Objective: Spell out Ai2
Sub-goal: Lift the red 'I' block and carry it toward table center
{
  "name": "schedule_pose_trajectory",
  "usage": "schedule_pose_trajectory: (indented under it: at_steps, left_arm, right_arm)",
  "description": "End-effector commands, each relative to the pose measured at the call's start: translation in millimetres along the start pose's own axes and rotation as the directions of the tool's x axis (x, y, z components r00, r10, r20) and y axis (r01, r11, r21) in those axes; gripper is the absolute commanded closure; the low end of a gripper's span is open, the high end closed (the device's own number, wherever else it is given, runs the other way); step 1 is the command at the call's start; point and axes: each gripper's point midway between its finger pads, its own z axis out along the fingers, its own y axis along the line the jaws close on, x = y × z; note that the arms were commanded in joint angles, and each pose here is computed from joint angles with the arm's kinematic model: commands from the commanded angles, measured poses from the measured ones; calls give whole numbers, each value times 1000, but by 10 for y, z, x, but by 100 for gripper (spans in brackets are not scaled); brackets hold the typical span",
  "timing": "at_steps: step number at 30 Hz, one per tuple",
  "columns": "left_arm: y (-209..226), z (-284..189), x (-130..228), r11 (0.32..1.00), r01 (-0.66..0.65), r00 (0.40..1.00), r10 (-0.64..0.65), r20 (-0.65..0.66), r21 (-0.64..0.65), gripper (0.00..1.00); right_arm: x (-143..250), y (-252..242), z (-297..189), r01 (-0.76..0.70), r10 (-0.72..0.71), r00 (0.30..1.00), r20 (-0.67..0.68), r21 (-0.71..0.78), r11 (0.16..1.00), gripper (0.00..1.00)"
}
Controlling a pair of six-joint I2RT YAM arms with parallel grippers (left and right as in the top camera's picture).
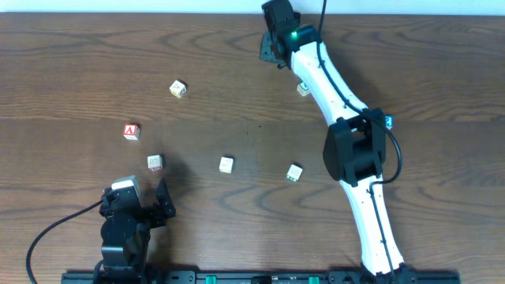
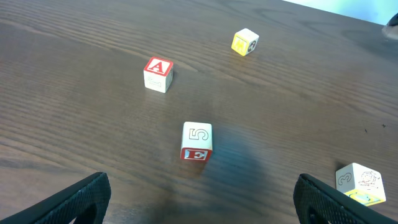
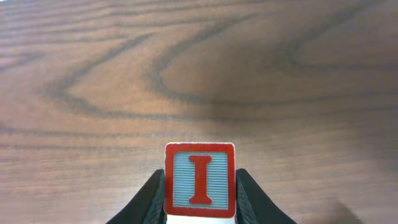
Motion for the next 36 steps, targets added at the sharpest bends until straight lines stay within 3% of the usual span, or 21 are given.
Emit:
schedule_pose_trajectory:
  at_steps: [1,4,13,24,36]
  left_arm:
    - [20,25,48,1000,-16,1000,16,-7,-6,5]
    - [19,25,47,1000,-16,1000,16,-7,-6,5]
    - [19,25,47,1000,-16,1000,16,-7,-6,5]
    - [20,25,48,1000,-17,1000,16,-7,-6,5]
    - [19,25,47,1000,-16,1000,16,-7,-6,5]
  right_arm:
    - [-47,155,-221,40,-40,999,0,-29,999,92]
    - [9,251,-405,57,-59,998,-31,-45,997,99]
    - [143,585,-667,119,-121,992,-25,-70,990,99]
    - [174,604,-699,132,-133,991,-21,-52,990,99]
    - [211,424,-1091,174,-176,983,-54,-25,984,99]
